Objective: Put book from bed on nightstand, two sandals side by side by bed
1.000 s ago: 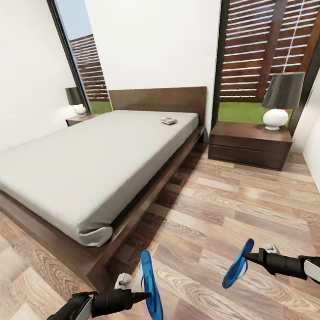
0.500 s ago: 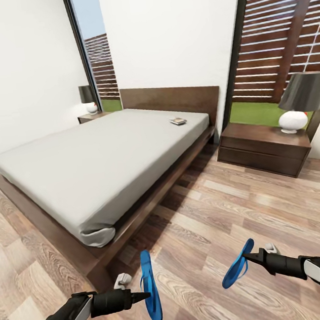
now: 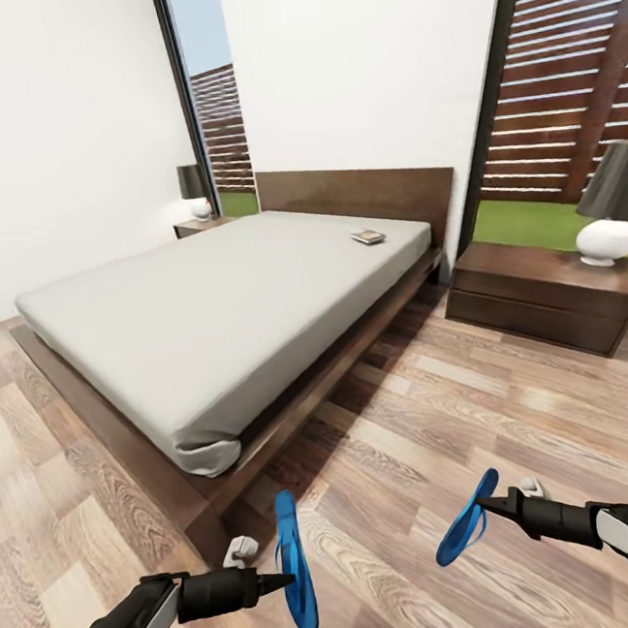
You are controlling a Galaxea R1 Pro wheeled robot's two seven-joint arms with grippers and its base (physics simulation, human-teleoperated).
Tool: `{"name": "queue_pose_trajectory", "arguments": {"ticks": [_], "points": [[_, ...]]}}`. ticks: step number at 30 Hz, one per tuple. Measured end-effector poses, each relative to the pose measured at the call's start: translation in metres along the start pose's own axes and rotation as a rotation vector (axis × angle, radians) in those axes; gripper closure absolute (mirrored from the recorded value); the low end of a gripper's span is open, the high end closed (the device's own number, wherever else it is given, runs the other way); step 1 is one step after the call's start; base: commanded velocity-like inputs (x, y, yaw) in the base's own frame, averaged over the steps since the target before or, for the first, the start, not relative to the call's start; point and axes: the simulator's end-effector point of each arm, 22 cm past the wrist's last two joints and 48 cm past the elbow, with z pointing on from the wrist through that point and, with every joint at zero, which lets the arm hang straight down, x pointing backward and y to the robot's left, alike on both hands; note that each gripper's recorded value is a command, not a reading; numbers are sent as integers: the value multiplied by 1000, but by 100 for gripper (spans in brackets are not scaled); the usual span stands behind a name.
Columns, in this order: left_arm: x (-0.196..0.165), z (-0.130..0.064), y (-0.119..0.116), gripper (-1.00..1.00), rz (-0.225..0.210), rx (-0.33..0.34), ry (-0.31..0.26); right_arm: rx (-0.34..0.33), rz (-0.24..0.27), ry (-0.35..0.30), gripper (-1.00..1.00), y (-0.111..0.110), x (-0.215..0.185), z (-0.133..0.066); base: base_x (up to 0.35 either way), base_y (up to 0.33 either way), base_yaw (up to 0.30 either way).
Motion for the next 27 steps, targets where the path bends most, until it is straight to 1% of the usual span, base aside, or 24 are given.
{"name": "queue_pose_trajectory", "arguments": {"ticks": [27], "points": [[0,-1,1,100,0,-3,0,0,0,0,100,0,0,0,0,0,136]]}}
